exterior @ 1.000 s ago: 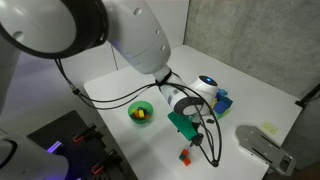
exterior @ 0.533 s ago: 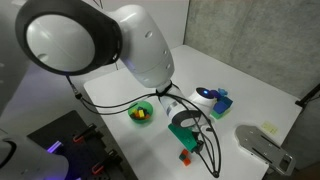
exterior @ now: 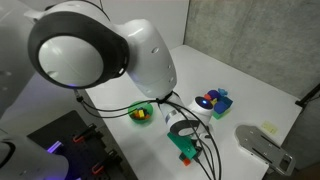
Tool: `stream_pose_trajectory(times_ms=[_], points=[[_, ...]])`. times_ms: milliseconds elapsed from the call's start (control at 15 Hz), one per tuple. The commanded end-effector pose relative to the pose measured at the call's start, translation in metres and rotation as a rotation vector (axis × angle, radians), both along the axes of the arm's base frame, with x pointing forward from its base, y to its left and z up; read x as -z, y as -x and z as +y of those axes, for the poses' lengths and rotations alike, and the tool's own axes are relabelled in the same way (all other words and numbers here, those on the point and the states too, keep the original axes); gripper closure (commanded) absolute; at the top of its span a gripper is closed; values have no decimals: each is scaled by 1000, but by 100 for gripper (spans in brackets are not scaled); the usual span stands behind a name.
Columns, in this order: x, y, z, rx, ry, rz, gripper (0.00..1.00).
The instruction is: Put an orange block in the bowl
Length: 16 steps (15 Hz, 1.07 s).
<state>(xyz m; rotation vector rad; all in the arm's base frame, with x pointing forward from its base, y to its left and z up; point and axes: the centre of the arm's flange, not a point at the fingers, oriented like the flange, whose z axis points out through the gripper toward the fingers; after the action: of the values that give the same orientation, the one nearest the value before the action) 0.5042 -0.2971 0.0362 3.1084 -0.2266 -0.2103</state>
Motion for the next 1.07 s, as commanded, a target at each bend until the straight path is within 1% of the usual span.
stream_pose_trajectory(times_ms=[0, 133, 200, 467, 533, 600, 733, 1000], points=[[4, 0, -3, -32, -20, -12, 34], [3, 0, -2, -34, -21, -12, 53], [2, -1, -1, -35, -21, -12, 60], [-9, -5, 2, -22, -26, -13, 92], [-14, -7, 4, -18, -25, -16, 93], [-19, -9, 7, -18, -23, -19, 90], [-34, -16, 15, -17, -11, -35, 91], [-76, -37, 49, -39, -1, -68, 90]])
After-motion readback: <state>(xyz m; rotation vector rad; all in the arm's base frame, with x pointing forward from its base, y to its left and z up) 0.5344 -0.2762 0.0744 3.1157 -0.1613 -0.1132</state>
